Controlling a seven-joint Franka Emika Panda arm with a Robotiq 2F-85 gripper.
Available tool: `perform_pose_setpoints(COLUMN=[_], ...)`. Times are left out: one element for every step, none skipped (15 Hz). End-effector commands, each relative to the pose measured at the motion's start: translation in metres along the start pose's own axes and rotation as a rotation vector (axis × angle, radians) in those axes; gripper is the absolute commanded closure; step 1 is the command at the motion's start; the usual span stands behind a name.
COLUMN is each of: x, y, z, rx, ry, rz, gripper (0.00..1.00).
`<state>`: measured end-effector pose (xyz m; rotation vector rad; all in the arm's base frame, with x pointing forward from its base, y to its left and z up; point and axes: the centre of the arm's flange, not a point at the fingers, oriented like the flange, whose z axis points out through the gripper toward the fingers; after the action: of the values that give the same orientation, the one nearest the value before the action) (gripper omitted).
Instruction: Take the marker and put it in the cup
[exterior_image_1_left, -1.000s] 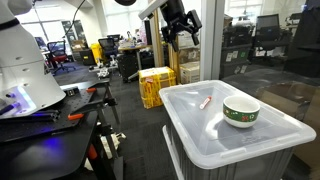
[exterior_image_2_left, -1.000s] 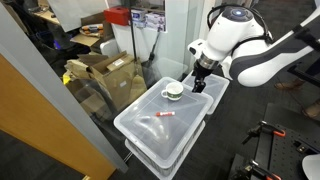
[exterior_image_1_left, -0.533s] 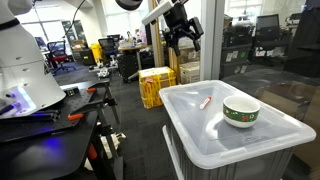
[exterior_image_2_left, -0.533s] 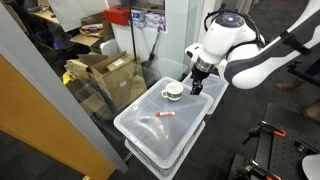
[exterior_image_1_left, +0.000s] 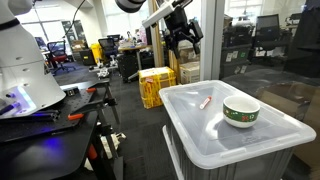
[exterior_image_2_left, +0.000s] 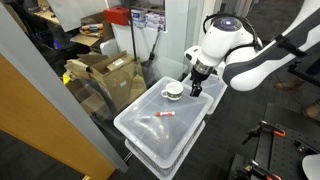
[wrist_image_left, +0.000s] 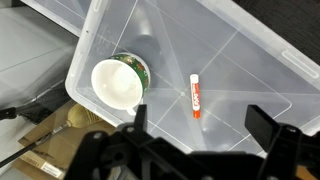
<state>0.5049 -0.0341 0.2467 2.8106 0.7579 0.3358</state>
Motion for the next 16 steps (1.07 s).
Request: perform_pose_setpoints(x=[0.011, 0.012, 0.014, 0.016, 0.017, 0.018, 0.02, 0.022, 0.024, 0.027, 0.029, 0.031, 0.034, 0.036, 0.038, 0.041], y=[0.005, 0.005, 0.005, 0.006, 0.006, 0.005, 0.004, 0.004, 0.004, 0.004, 0.004, 0.006, 0.007, 0.008, 0.01, 0.01], z=[0.031, 0.037, 0.044, 0.053, 0.06, 0.067, 0.074, 0.08, 0.085, 0.092, 0.098, 0.104, 0.109, 0.115, 0.12, 0.127], rx=[-0.003, 0.01, 0.01, 0.013, 0.025, 0.031, 0.04, 0.05, 0.064, 0.073, 0.081, 0.092, 0.1, 0.109, 0.12, 0.133], ry=[0.058, 0.073, 0.087, 0.099, 0.103, 0.102, 0.103, 0.102, 0.096, 0.097, 0.099, 0.099, 0.101, 0.106, 0.106, 0.109], rz=[-0.015, -0.029, -0.04, -0.045, -0.045, -0.047, -0.053, -0.057, -0.065, -0.07, -0.074, -0.082, -0.085, -0.084, -0.083, -0.082], gripper=[0.0, 0.0, 0.0, 0.0, 0.0, 0.0, 0.0, 0.0, 0.0, 0.0, 0.0, 0.0, 0.0, 0.0, 0.0, 0.0])
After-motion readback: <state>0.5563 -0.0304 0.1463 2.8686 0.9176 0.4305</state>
